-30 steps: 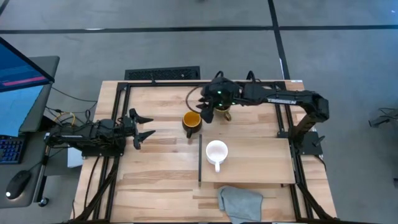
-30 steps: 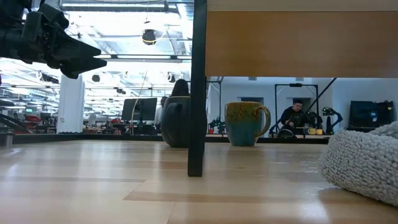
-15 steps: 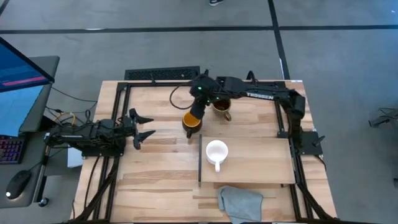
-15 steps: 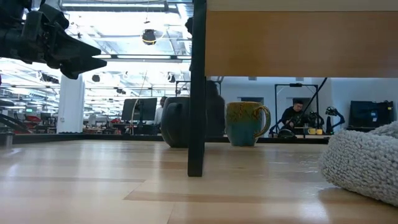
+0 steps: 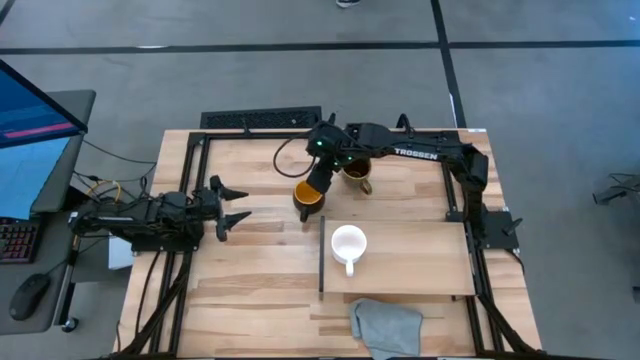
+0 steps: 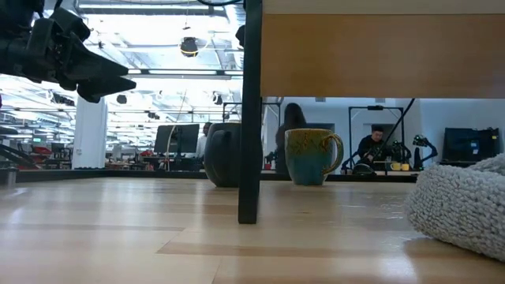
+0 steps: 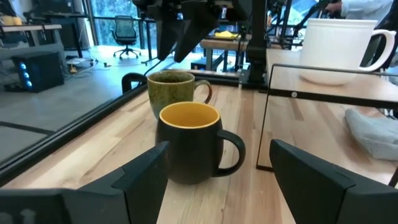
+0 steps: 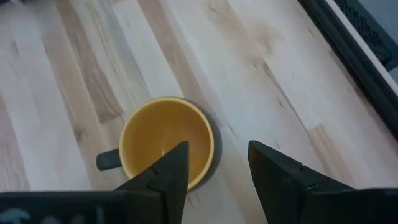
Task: Stack small to large cups/mugs on shelf
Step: Put the black mug on the shelf
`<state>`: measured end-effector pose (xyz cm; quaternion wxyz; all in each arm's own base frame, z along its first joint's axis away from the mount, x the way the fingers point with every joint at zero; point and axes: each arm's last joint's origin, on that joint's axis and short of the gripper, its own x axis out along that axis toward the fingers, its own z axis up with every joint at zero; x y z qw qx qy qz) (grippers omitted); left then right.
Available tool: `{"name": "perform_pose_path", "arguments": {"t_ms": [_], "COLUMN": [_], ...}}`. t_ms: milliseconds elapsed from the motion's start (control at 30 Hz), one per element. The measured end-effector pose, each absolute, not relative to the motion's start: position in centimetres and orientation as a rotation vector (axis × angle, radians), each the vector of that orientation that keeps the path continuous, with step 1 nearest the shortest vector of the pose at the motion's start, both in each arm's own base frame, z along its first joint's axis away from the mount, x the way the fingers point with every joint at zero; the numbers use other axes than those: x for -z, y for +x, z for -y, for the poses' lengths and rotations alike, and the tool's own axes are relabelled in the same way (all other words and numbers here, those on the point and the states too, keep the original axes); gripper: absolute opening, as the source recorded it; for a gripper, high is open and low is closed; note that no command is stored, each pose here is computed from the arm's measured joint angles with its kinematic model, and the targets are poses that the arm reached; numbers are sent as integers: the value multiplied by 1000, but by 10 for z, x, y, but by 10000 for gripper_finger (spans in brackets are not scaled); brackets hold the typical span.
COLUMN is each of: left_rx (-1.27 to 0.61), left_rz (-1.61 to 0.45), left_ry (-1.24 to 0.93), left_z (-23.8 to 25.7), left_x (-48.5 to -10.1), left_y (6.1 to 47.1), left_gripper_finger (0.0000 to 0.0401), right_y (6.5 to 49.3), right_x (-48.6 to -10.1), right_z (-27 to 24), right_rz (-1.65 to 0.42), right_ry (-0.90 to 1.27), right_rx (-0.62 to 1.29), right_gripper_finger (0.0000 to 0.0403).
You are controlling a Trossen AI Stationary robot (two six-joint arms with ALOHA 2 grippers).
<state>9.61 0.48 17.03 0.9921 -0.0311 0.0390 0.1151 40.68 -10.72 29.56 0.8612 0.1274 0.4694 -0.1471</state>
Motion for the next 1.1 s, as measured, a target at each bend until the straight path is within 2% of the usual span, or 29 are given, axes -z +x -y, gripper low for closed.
{"name": "perform_pose_path", "arguments": {"t_ms": [567, 900, 1100], "left_rx": [-230, -220, -220], "left_rz": [-78, -78, -78], "left_ry": [-62, -63, -63], "left_z": [-5, -4, -4], "left_x": [-170, -170, -170], "left_y": [96, 96, 96], "left_gripper_finger": [266, 266, 266], "right_y": [407, 427, 428], "right_x": [-293, -249, -247], "right_z": [103, 106, 106], "right_rz": [-998, -1087, -1090], "right_ry": [289, 281, 267], "right_rx": [314, 306, 300], "right_gripper_finger": [202, 205, 205]}}
